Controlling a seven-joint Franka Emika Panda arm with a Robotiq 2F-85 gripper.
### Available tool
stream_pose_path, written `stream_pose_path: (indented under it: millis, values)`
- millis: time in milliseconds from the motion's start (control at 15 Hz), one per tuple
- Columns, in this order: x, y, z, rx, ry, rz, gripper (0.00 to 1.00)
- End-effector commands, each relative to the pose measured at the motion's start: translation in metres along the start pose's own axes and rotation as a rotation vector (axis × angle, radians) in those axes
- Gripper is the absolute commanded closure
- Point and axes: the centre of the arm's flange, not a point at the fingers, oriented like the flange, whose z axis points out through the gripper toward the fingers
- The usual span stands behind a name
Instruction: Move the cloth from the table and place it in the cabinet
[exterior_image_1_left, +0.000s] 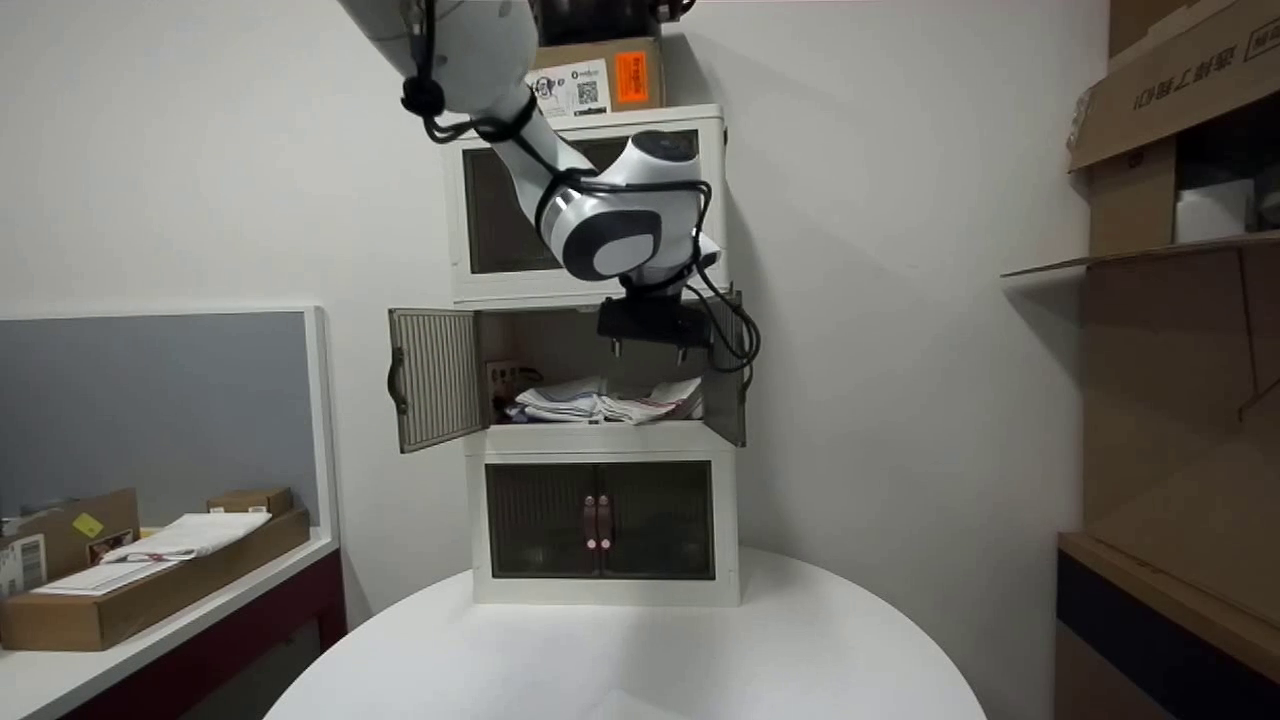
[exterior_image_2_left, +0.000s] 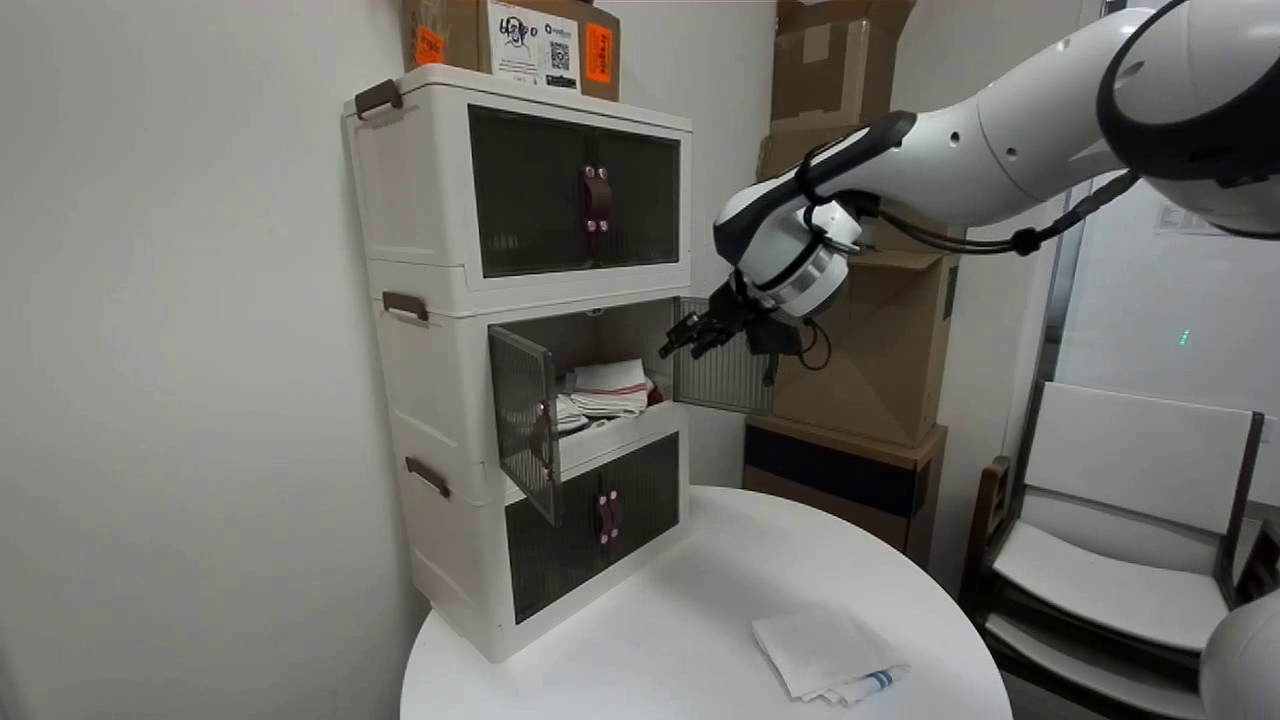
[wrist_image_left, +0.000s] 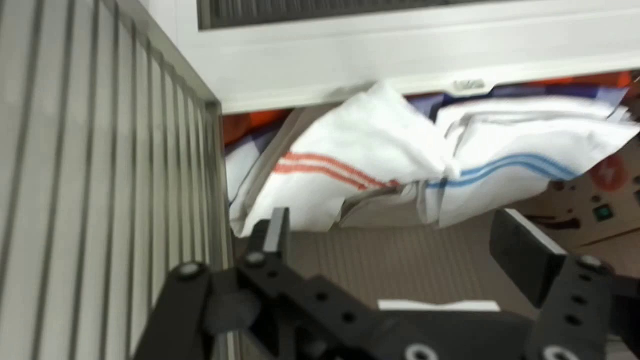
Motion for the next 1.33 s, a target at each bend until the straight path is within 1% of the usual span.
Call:
stream_pose_path:
  millis: [0,133,267,400,533,733,867,1000,1067,1133,1200,1267]
  values:
    - [-0.052,0.003,-0.052,0.066,-0.167,-0.097,0.00]
    - [-0.072,0.014,-0.072,0.100,-0.257,-0.149,0.00]
    - [-0.087,0.023,-0.095,0.144,-0.327,-0.223,0.00]
    - [-0.099,0.027,-0.120,0.199,-0.374,-0.298,0.00]
    - [-0.105,0.024,-0.134,0.252,-0.418,-0.373,0.00]
    - [-0.111,0.013,-0.130,0.332,-0.468,-0.497,0.00]
    - [-0.115,0.001,-0.116,0.389,-0.490,-0.581,0.00]
    - [-0.116,-0.016,-0.097,0.429,-0.523,-0.672,0.00]
    - [-0.114,-0.030,-0.082,0.410,-0.547,-0.726,0.00]
    - [-0.109,-0.044,-0.068,0.361,-0.566,-0.767,0.00]
    - [-0.102,-0.057,-0.051,0.270,-0.577,-0.757,0.00]
    - [-0.095,-0.065,-0.038,0.205,-0.569,-0.739,0.00]
